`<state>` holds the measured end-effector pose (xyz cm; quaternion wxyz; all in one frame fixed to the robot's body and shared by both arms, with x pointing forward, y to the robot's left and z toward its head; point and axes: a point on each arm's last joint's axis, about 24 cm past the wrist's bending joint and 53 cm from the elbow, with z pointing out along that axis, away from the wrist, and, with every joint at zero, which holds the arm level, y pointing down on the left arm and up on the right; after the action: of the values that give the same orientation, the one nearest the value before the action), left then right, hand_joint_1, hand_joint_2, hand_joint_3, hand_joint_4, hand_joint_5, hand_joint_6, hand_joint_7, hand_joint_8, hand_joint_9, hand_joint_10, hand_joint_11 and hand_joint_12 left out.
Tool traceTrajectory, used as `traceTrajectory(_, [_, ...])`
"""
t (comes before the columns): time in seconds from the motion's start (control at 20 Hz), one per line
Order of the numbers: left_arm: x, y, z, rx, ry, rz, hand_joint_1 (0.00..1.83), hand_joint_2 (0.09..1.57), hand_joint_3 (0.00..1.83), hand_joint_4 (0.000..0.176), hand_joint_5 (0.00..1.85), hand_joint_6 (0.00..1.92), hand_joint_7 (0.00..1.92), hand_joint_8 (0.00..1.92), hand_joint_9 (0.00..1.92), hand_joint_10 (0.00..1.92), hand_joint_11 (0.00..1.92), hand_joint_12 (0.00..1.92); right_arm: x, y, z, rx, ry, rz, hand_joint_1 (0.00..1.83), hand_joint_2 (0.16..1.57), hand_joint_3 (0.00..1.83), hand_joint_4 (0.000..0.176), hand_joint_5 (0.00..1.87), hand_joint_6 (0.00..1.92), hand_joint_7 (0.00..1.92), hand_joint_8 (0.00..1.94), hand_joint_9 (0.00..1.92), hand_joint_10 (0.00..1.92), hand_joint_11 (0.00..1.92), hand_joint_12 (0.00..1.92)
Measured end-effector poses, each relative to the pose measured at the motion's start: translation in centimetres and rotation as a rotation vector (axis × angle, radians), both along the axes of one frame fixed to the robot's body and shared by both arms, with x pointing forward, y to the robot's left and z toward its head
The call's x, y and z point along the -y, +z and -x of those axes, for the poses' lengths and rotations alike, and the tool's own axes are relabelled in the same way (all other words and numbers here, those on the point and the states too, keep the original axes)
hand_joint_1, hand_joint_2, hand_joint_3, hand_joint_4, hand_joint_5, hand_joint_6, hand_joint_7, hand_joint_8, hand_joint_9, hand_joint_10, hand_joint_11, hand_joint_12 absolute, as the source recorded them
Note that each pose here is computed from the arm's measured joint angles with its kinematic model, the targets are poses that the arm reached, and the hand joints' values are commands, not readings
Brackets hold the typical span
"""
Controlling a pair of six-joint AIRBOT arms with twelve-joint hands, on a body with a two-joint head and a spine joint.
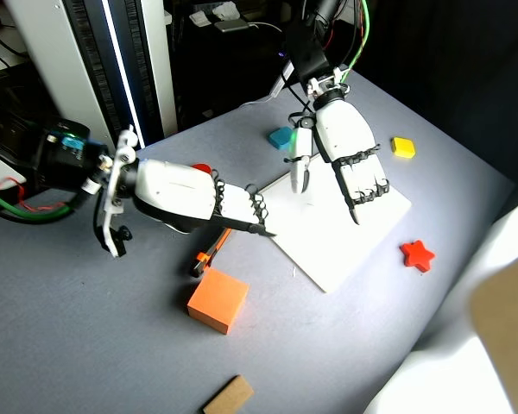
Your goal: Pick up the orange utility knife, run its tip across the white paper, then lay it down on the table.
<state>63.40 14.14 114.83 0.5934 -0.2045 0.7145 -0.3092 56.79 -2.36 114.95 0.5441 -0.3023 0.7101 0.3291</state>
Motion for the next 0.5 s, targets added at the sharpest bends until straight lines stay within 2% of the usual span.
traceTrajectory(0.05, [0.0, 0.0, 0.0, 0.0, 0.0, 0.0, 0.14, 1.33, 0.0, 0.0, 0.0, 0.0, 0.09, 0.0, 0.11, 0.01, 0.0, 0.46, 0.4, 0.1, 0.1, -0.02, -0.016, -0.006, 0.36, 1.1, 0.02, 0.0, 0.0, 0.0, 0.08, 0.03, 0.06, 0.03, 0.03, 0.02])
traceTrajectory(0.1, [0.1, 0.0, 0.1, -0.001, -0.001, 0.001, 0.15, 1.31, 0.0, 0.0, 0.05, 0.01, 0.21, 0.03, 0.21, 0.04, 0.0, 0.71, 0.9, 0.2, 0.2, -0.041, -0.032, -0.01, 0.26, 1.16, 0.0, 0.0, 0.22, 0.02, 0.34, 0.0, 0.28, 0.1, 0.01, 0.75])
traceTrajectory(0.15, [0.2, 0.0, 0.2, -0.004, -0.004, 0.009, 0.16, 1.31, 0.0, 0.0, 0.12, 0.03, 0.31, 0.05, 0.29, 0.07, 0.0, 0.95, 1.4, 0.3, 0.5, -0.072, -0.054, -0.02, 0.26, 1.16, 0.0, 0.0, 0.36, 0.06, 0.46, 0.02, 0.38, 0.14, 0.0, 1.11])
traceTrajectory(0.2, [0.4, 0.0, 0.4, -0.007, -0.009, 0.017, 0.15, 1.3, 0.0, 0.0, 0.27, 0.08, 0.47, 0.08, 0.43, 0.12, 0.0, 1.24, 2.0, 0.4, 0.8, -0.107, -0.077, -0.036, 0.27, 1.18, 0.0, 0.0, 0.53, 0.14, 0.64, 0.04, 0.53, 0.3, 0.0, 1.35])
traceTrajectory(0.25, [0.6, 0.0, 0.6, -0.008, -0.011, 0.022, 0.16, 1.3, 0.0, 0.0, 0.37, 0.08, 0.58, 0.06, 0.52, 0.16, 0.0, 1.37, 2.3, 0.4, 0.9, -0.131, -0.094, -0.047, 0.3, 1.19, 0.0, 0.0, 0.63, 0.2, 0.77, 0.06, 0.58, 0.48, 0.0, 1.5])
traceTrajectory(0.3, [0.7, 0.1, 0.8, -0.012, -0.015, 0.027, 0.21, 1.3, 0.0, 0.0, 0.54, 0.09, 0.72, 0.07, 0.6, 0.35, 0.03, 1.54, 3.0, 0.4, 1.1, -0.163, -0.117, -0.053, 0.28, 1.2, 0.0, 0.0, 0.71, 0.4, 0.89, 0.17, 0.63, 0.8, 0.15, 1.59])
traceTrajectory(0.35, [0.8, 0.2, 0.9, -0.012, -0.017, 0.033, 0.28, 1.29, 0.0, 0.0, 0.71, 0.16, 0.8, 0.3, 0.59, 0.82, 0.14, 1.66, 3.4, 0.4, 1.3, -0.183, -0.129, -0.056, 0.26, 1.22, 0.0, 0.0, 0.8, 0.62, 0.93, 0.56, 0.69, 1.13, 0.33, 1.7])
traceTrajectory(0.4, [0.8, 0.4, 1.1, -0.013, -0.017, 0.043, 0.33, 1.28, 0.0, 0.0, 0.82, 0.26, 0.77, 0.68, 0.57, 1.16, 0.21, 1.73, 3.8, 0.5, 1.4, -0.186, -0.136, -0.051, 0.24, 1.24, 0.01, 0.0, 0.85, 0.76, 0.92, 0.9, 0.72, 1.39, 0.45, 1.83])
traceTrajectory(0.45, [0.9, 0.6, 1.3, -0.011, -0.02, 0.047, 0.4, 1.28, 0.0, 0.0, 0.85, 0.63, 0.81, 1.07, 0.66, 1.42, 0.36, 1.8, 4.3, 0.4, 1.4, -0.186, -0.145, -0.047, 0.2, 1.29, 0.01, 0.0, 0.9, 0.97, 1.0, 1.19, 0.86, 1.64, 0.63, 1.9])
traceTrajectory(0.5, [0.9, 0.9, 1.4, -0.007, -0.02, 0.051, 0.4, 1.29, 0.0, 0.0, 0.81, 1.07, 0.8, 1.42, 0.71, 1.69, 0.47, 1.9, 4.8, 0.3, 1.4, -0.188, -0.155, -0.038, 0.1, 1.34, 0.02, 0.0, 0.91, 1.3, 1.08, 1.44, 0.98, 1.82, 0.83, 1.92])
